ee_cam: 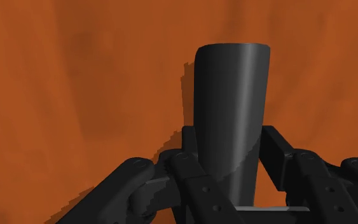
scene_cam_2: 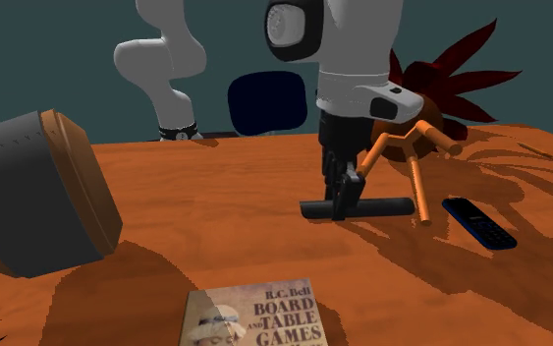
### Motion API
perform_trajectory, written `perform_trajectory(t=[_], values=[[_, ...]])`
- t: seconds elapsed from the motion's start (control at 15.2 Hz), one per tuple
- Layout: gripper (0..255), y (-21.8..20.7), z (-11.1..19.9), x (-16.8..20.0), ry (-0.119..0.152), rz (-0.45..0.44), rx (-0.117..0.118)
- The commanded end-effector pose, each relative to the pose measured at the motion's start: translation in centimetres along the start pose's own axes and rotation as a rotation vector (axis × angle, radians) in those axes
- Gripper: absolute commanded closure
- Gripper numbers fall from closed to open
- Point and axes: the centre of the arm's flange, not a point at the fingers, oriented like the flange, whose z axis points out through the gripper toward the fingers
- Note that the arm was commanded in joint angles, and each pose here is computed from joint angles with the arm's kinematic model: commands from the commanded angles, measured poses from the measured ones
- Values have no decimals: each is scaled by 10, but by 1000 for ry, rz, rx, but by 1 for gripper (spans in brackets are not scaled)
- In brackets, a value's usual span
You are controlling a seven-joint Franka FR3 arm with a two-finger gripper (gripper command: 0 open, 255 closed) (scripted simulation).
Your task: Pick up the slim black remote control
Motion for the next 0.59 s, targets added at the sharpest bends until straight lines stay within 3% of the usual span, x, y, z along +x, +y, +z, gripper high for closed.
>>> perform_trajectory(t=[0.0, 0.53], values=[[255, 4, -5, -3, -1, 5, -3], [255, 5, -47, -3, -1, 5, -3]])
